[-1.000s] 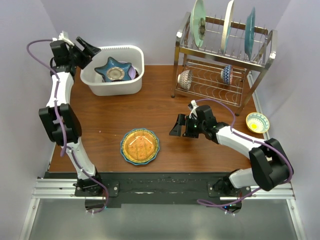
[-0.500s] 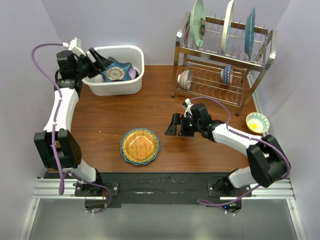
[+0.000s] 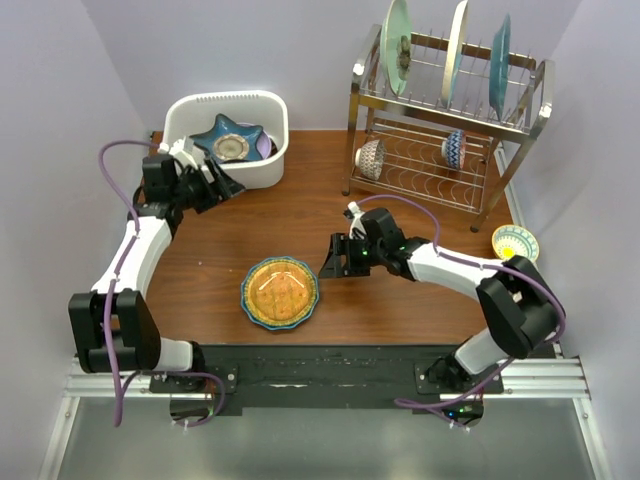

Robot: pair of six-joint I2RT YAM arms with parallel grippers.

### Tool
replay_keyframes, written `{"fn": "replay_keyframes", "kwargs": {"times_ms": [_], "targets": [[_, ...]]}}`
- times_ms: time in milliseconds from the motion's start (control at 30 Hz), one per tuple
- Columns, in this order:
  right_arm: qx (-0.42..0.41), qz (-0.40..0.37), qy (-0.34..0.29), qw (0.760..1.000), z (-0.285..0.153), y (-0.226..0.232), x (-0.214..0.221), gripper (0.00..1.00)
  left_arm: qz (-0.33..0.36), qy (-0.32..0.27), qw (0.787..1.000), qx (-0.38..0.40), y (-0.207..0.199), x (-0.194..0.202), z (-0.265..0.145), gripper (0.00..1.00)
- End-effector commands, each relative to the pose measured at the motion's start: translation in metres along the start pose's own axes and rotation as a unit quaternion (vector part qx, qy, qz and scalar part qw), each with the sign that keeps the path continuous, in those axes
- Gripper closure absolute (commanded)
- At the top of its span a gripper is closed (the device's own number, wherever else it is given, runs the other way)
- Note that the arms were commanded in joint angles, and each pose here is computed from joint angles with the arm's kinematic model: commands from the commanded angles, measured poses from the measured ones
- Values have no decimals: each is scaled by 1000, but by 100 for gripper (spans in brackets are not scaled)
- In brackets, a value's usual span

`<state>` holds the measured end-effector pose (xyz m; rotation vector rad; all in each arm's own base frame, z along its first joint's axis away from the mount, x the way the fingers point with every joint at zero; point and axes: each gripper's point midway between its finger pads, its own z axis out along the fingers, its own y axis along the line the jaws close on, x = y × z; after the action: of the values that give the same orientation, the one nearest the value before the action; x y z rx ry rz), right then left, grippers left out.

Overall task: Place the plates into the plastic bin on the countertop
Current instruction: Pick up the plate at the center of the board.

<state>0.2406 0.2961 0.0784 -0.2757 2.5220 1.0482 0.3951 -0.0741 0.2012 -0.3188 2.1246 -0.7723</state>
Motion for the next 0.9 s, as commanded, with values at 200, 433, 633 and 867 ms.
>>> {"fn": "replay_keyframes", "kwargs": {"times_ms": [200, 433, 633, 867], "targets": [[-46, -34, 30, 998, 20, 36, -2, 40, -1, 32, 999, -22, 28, 54, -10, 22], [-47, -41, 48, 997, 29, 41, 5, 46, -29, 54, 998, -25, 42, 90, -13, 23], [-40, -48, 62, 996, 37, 41, 11, 49, -57, 74, 995, -40, 55, 120, -16, 25], [-24, -58, 72, 995, 45, 39, 17, 49, -69, 87, 992, -60, 64, 135, -19, 25]]}}
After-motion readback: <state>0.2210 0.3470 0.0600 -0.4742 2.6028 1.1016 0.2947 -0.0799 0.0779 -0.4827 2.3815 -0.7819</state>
